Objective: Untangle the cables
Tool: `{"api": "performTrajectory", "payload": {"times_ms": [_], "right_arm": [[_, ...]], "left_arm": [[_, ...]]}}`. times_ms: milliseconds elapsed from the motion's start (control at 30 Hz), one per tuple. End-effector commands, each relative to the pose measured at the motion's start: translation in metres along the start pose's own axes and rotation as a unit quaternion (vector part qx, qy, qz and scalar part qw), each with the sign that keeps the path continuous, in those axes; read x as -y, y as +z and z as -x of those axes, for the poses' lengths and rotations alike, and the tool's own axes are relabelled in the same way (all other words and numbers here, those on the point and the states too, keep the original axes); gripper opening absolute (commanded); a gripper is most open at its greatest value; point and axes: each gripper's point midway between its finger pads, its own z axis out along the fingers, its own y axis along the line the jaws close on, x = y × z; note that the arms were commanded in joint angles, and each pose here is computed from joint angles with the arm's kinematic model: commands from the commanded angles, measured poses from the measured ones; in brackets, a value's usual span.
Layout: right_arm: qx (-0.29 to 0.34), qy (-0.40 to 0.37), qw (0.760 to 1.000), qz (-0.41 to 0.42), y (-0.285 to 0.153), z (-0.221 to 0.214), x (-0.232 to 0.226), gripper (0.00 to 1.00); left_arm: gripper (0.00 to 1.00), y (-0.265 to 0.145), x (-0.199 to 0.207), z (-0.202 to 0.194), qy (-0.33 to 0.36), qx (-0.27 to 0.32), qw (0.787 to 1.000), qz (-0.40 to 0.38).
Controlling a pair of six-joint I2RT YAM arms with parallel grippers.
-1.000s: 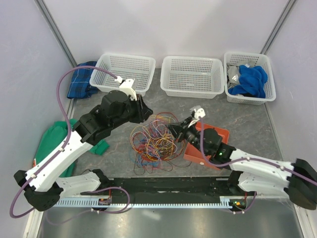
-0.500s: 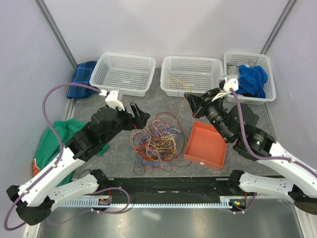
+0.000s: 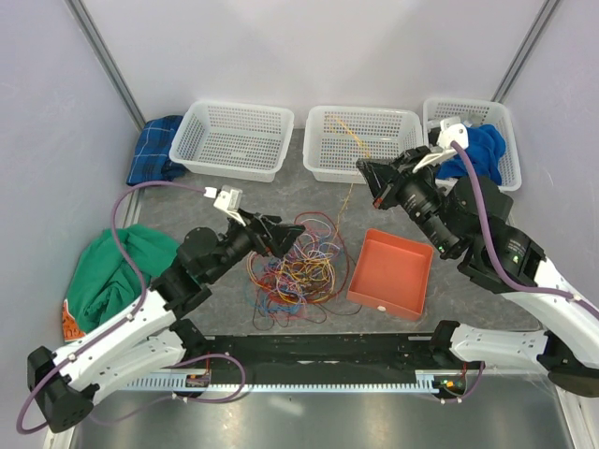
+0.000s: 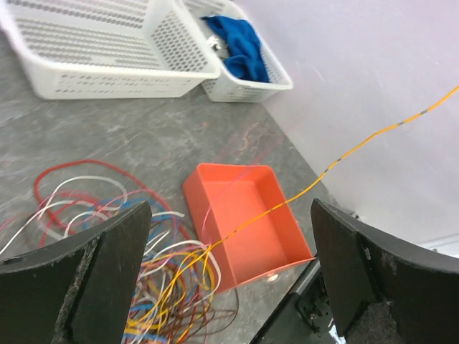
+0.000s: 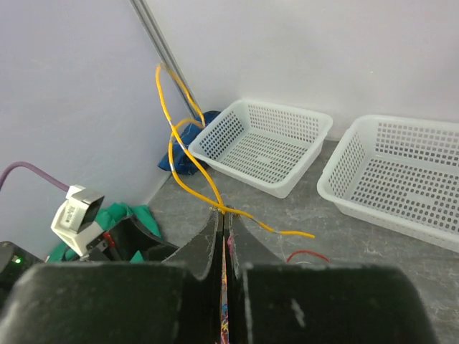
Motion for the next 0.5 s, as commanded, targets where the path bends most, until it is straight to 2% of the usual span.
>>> {"api": "performTrajectory", "payload": {"times_ms": [0,300,467], "right_arm": [[-0.003,0.012,1.000,0.010,-0.005,0.009,-0.006,0.00],[0.003,0.011,1.000,0.011,-0.007,0.020,-0.008,0.00],[0.014,-0.001,1.000,0.002,-0.005,0.038,-0.008,0.00]], "left_arm": [[1.00,0.021,0.021,0.014,0.016,0.026,0.998,-0.050],[0.95,0.045,0.022,-0.007,-0.004,-0.016,0.998,-0.052],[0.97,0.031,0.033,-0.013,0.000,-0.007,0.995,-0.095]]}}
